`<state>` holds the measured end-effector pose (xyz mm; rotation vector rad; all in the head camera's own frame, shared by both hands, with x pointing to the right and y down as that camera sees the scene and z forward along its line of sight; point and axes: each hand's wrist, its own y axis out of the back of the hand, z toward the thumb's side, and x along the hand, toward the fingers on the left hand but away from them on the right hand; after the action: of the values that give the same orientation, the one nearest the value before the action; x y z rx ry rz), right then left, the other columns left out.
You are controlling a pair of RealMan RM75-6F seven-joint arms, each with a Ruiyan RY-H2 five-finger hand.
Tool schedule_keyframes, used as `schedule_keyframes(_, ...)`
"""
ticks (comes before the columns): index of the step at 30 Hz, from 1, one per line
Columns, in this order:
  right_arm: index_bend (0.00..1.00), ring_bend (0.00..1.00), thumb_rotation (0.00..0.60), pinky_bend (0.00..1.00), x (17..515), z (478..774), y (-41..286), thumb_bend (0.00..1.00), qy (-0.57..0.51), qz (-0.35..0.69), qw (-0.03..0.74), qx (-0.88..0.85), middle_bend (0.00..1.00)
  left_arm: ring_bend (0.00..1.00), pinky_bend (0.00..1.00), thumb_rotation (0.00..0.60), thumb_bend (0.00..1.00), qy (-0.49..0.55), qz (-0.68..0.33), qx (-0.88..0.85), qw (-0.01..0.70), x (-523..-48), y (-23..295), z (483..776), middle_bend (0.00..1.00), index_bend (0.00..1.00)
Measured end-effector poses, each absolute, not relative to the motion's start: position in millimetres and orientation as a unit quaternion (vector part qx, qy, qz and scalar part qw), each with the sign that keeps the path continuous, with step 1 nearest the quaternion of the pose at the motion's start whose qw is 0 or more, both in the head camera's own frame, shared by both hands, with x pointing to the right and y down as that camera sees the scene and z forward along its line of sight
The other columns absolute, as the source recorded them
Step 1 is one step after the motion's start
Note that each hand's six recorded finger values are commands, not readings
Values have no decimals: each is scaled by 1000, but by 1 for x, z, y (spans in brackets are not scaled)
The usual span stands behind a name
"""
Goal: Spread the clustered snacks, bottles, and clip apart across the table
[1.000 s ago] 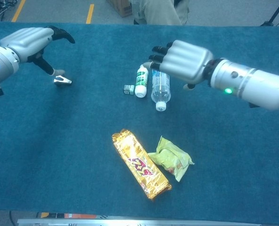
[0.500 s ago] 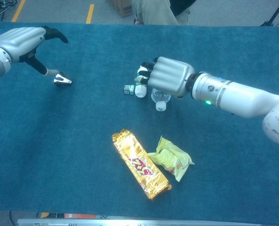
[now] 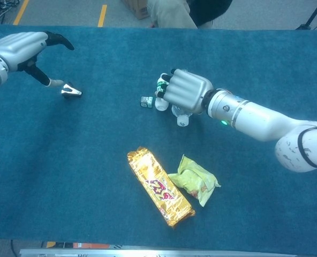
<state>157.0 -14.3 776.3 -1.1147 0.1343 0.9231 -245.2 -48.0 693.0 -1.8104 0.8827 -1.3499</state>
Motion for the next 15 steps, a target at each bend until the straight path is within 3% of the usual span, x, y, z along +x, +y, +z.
schedule_keyframes(6,535,325,600,326,156,779,-15,1,51,425,749,-506,433,21,73,600,220,342,-522,-702,344,-248,-47,694,108,174)
schedule_keyframes(15,647,457,600,433,156,779,-14,0,31,423,744,-516,533,21,73,600,220,343,-519,-706,339,-249,-47,696,108,176)
